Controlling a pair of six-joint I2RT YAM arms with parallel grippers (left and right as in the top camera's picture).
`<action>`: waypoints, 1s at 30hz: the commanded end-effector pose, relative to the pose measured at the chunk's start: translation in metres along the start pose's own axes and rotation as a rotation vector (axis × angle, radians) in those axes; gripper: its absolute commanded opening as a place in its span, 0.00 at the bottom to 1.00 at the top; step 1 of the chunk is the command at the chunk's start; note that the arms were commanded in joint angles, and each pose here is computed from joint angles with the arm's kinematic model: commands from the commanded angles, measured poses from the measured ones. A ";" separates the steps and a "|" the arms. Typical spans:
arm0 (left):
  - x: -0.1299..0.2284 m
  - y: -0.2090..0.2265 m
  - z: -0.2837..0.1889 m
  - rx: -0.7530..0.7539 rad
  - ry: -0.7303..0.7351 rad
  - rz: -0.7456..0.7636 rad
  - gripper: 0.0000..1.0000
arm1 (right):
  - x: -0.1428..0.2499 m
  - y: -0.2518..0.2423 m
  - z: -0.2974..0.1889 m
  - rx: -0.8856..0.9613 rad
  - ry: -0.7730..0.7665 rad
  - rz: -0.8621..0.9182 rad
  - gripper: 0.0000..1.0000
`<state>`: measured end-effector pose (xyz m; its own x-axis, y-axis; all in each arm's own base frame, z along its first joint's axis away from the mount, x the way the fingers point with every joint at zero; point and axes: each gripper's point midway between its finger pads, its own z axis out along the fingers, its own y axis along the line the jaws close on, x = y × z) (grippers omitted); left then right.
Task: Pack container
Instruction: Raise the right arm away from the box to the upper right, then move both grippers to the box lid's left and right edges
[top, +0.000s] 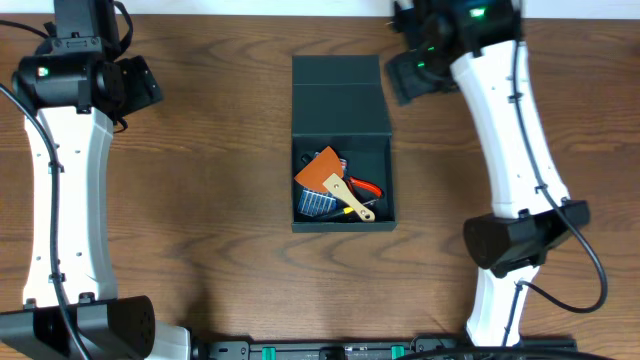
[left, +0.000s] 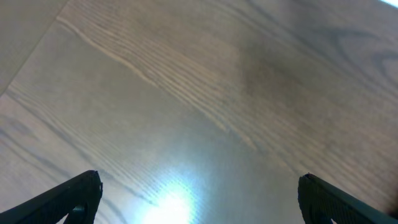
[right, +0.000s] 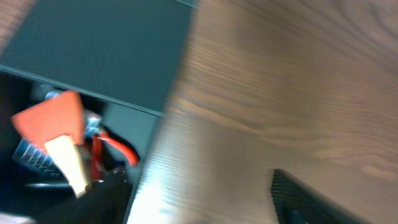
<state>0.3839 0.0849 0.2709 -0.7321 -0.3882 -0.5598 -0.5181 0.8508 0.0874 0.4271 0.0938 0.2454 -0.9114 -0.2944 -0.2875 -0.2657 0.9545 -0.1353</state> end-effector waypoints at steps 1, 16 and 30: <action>-0.008 0.001 -0.003 0.006 -0.031 -0.019 0.99 | 0.009 -0.037 -0.008 0.066 0.008 0.111 0.02; 0.009 -0.062 -0.005 0.361 0.048 0.112 0.06 | 0.014 -0.087 0.000 -0.009 -0.010 0.164 0.02; 0.091 -0.167 0.000 0.999 0.083 0.553 0.06 | 0.020 -0.023 0.084 -0.485 -0.018 0.009 0.01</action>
<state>0.4163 -0.0664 0.2180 -0.8177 0.0608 -0.5724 0.2904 0.9021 -0.3191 0.4528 0.0416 0.1769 -0.9250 -0.2475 -0.2883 -0.3028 0.9385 0.1657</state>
